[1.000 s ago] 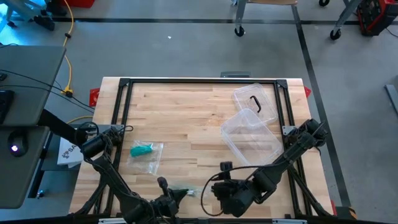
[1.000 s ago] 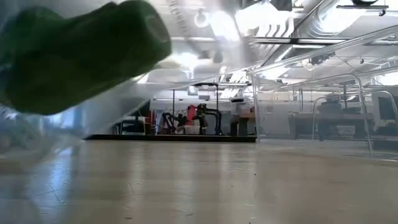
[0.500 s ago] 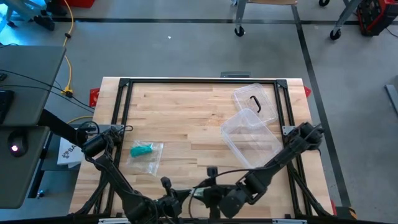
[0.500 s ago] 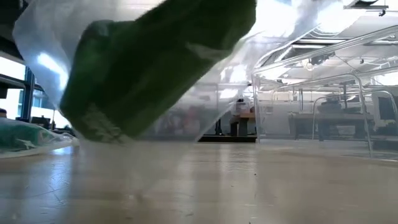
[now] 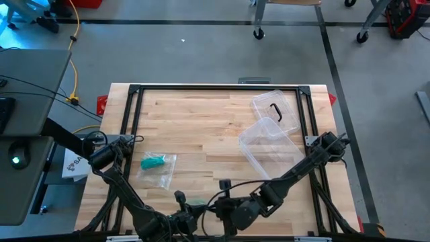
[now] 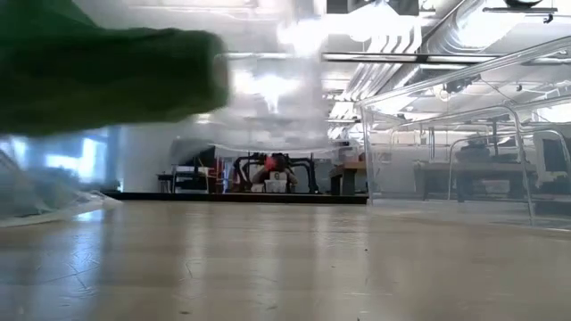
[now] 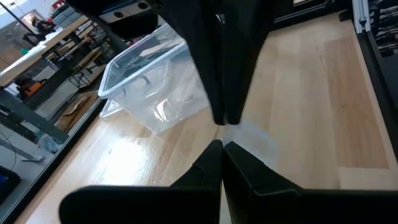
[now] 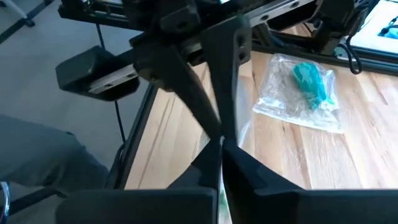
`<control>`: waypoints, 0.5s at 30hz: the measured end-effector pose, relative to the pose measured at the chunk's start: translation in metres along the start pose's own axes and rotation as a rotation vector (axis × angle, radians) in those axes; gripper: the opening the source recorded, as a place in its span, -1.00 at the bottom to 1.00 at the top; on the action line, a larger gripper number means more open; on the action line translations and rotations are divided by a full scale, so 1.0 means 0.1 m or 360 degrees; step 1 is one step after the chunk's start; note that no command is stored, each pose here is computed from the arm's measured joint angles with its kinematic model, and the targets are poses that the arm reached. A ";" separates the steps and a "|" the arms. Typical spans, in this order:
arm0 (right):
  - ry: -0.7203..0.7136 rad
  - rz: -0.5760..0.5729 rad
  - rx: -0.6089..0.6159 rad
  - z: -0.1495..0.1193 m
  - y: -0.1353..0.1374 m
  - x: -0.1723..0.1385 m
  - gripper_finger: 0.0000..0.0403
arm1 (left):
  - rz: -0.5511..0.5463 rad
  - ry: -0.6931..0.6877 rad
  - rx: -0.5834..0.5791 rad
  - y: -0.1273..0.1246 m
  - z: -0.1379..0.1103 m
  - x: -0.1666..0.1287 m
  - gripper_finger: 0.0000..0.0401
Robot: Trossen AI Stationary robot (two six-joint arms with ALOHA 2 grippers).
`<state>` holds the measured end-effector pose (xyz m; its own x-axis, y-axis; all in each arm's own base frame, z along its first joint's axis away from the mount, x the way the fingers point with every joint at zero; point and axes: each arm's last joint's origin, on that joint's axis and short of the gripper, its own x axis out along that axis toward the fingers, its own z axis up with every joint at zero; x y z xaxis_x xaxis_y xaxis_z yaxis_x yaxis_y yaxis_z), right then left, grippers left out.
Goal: Roll bandage
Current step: Close the transparent zip bag
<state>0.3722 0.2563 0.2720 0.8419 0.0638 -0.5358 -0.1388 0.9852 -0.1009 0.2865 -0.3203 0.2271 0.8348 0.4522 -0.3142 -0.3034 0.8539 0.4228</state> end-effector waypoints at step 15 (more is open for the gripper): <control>0.0009 0.0026 -0.0104 -0.02 0.07 -0.03 -0.67 | -0.0077 0.0030 -0.0049 0.00 0.10 -0.03 -1.00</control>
<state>0.3677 0.2623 0.2713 0.8364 0.0786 -0.5424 -0.1865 0.9714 -0.1468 0.2887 -0.3239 0.2364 0.8401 0.4147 -0.3498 -0.2772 0.8823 0.3804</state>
